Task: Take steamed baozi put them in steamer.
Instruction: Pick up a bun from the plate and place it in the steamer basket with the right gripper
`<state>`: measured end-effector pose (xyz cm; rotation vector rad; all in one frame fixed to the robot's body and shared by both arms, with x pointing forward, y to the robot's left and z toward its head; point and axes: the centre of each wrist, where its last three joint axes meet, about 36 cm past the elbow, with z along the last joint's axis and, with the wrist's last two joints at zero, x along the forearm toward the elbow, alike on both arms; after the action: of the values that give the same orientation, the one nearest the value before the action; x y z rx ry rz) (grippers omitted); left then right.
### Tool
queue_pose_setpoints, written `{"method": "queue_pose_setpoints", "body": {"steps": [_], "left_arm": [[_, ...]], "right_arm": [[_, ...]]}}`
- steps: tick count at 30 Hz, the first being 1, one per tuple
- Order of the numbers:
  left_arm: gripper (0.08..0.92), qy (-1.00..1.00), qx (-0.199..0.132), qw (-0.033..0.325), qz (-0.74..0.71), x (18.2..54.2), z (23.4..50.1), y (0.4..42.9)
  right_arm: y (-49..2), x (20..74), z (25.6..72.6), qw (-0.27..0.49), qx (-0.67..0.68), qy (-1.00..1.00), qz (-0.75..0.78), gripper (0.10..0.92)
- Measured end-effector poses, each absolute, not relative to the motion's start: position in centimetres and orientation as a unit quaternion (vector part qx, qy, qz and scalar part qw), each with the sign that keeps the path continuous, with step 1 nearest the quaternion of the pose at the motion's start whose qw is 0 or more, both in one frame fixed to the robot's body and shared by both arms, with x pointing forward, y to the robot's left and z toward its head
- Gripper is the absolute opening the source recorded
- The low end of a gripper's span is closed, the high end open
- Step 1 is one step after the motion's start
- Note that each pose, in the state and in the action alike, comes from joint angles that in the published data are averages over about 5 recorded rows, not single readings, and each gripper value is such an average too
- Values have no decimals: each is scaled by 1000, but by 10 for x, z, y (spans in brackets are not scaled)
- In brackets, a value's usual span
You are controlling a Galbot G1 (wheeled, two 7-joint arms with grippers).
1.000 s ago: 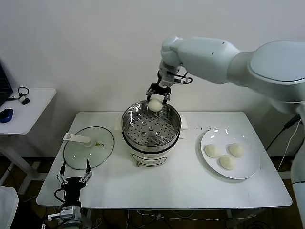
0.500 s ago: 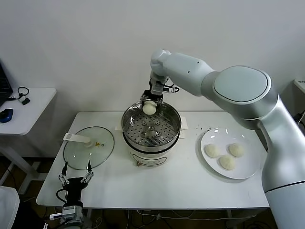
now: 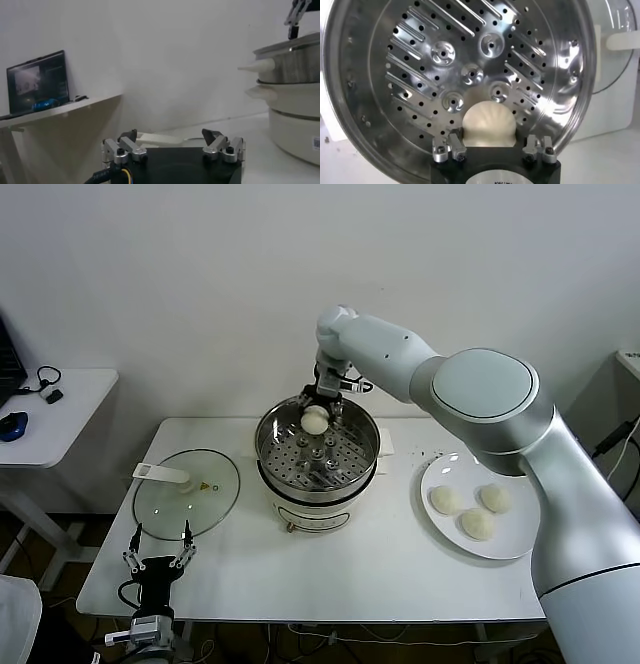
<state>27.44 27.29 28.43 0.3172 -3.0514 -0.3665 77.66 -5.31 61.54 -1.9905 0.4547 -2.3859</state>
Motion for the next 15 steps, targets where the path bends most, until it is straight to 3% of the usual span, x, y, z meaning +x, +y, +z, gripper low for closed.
{"method": "queue_pose_setpoints", "body": {"steps": [6,15], "left_arm": [[823,-987,103,25,-119,275,284,273],[823,-987,106,23,-120,274,286,275]], "right_arm": [[-57,779,612,1,-631,156,-759,772],[-56,780,619,9,-629,166,-760,819]]}}
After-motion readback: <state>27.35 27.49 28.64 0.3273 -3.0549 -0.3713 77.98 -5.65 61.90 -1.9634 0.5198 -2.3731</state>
